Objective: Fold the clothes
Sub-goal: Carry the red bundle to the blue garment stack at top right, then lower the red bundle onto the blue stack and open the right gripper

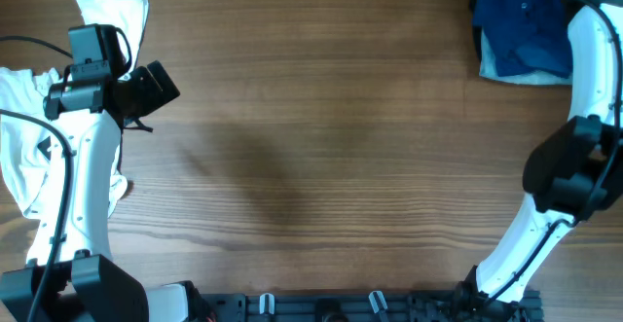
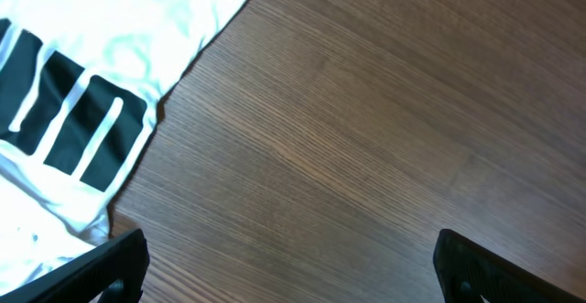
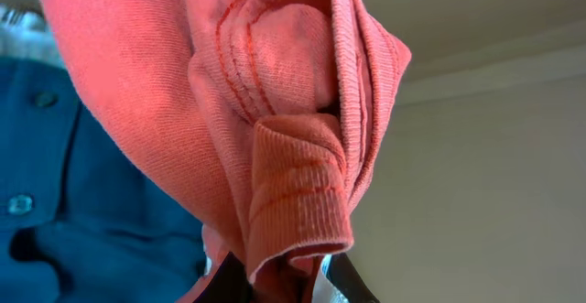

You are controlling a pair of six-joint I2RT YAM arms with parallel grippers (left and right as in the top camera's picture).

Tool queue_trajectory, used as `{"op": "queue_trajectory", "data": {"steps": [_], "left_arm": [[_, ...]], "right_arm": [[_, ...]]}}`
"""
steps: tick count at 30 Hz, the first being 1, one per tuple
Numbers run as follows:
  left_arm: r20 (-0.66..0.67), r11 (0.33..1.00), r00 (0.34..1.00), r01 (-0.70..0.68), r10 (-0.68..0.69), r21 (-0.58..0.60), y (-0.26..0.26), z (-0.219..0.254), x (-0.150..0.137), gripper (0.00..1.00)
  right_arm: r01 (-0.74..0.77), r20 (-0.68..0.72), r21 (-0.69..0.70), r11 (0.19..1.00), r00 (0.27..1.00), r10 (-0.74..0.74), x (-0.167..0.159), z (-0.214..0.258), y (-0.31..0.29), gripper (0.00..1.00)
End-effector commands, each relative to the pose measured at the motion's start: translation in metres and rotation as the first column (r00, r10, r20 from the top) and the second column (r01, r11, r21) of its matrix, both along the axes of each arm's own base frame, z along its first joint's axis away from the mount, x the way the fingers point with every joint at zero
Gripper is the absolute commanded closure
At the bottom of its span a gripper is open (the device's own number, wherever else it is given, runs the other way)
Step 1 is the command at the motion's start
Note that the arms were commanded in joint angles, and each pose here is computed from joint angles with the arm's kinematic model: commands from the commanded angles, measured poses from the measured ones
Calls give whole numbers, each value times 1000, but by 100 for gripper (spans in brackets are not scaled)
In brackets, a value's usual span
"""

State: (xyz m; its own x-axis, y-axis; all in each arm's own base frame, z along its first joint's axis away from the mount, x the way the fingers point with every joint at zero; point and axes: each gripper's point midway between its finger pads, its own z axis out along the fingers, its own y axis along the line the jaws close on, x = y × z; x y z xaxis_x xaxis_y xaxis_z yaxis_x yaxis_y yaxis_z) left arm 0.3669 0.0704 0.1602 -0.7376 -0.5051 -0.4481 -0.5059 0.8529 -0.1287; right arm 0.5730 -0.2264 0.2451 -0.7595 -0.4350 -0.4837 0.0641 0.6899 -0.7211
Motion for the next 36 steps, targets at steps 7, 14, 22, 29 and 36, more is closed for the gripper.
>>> {"op": "queue_trajectory", "data": {"steps": [7,14,22,29,36], "left_arm": [[1,1000,1000,3,-3,-16,-2,-2,0,0],[1,1000,1000,3,-3,-16,-2,-2,0,0],[1,1000,1000,2,-2,-15,-2,-2,0,0],[1,1000,1000,2,-2,-15,-2,-2,0,0],[13,1000,1000,2,-2,-13,-1,-1,2,0]], "right_arm": [[-78,-115,153,985,989,96,7,-66,25,96],[-203,-165,291,935,952,258,8,-88,85,63],[-359,-174,442,822,864,471,6,-103,178,18],[-282,-81,463,840,931,357,17,-84,184,16],[-261,141,564,783,965,220,24,-26,146,4]]}}
